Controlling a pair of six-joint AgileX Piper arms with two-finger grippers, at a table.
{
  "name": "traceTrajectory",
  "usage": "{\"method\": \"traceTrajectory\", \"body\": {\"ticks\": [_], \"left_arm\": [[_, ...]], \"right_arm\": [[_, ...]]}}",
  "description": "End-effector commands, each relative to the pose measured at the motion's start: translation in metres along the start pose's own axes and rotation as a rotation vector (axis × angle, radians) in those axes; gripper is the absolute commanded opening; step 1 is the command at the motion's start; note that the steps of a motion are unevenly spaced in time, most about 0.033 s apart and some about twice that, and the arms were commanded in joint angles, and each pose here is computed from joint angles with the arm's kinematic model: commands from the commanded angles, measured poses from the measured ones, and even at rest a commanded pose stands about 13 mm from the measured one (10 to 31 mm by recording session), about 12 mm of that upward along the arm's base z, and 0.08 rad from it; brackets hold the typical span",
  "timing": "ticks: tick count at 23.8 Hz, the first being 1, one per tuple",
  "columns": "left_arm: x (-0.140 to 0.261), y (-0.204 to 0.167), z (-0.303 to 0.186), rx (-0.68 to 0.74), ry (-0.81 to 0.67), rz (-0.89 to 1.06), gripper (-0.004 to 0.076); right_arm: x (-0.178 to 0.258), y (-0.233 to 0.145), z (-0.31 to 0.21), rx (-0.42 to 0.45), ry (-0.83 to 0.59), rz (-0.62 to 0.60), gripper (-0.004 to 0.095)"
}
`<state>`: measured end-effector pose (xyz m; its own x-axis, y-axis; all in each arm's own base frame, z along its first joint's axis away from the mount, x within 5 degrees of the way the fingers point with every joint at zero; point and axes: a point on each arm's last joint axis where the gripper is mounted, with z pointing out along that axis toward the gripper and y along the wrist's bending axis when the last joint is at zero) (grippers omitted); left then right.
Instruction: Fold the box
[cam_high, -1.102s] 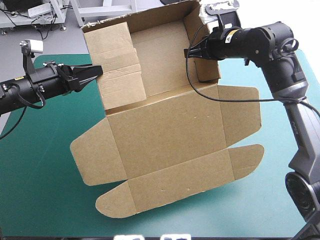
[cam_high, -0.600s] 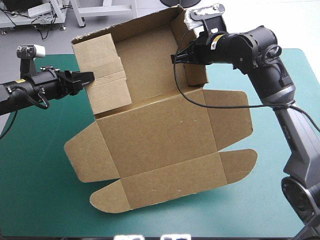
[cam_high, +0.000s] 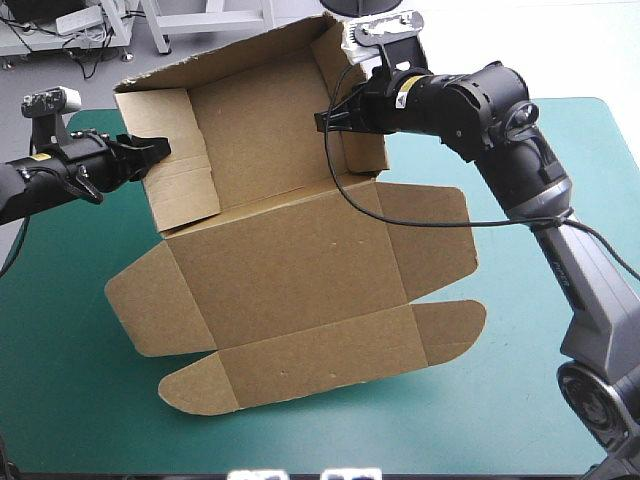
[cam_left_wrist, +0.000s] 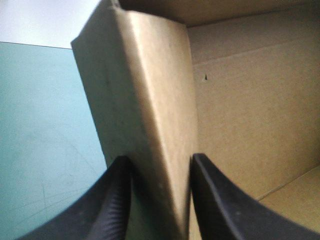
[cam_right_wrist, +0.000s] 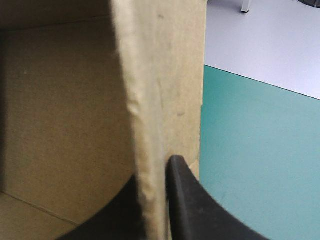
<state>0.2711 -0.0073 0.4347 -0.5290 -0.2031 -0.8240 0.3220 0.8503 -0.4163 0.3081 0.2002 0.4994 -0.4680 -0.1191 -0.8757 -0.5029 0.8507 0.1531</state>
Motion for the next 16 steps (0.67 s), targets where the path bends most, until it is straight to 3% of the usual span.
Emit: {"method": "traceTrajectory", "body": {"ticks": [1,2,5,9,16], "left_arm": [[-0.01,-0.011,-0.005,0.059,-0.054,-0.024,0.0054],[-0.01,-0.011,-0.005,0.06,-0.053,-0.007,-0.0008],[-0.01,-0.015,-0.005,0.072,-0.055,0.008,-0.001],[-0.017,-0.041,-0.001,0.11,0.008,0.103,-0.001],[-0.027,-0.065,0.028,0.008,0.209,0.223,-0.001]], "right_arm": [[-0.022,0.023,-0.037,-0.178,-0.183,0.085,0.0002],[-0.022,0.023,-0.037,-0.178,-0.183,0.085,0.0002],[-0.019,0.021,-0.033,-0.154,-0.156,0.068,0.0002],[0.006,0.008,-0.002,-0.01,0.083,0.012,0.0002],[0.034,-0.002,0.04,0.072,0.32,-0.012,0.0002]]}}
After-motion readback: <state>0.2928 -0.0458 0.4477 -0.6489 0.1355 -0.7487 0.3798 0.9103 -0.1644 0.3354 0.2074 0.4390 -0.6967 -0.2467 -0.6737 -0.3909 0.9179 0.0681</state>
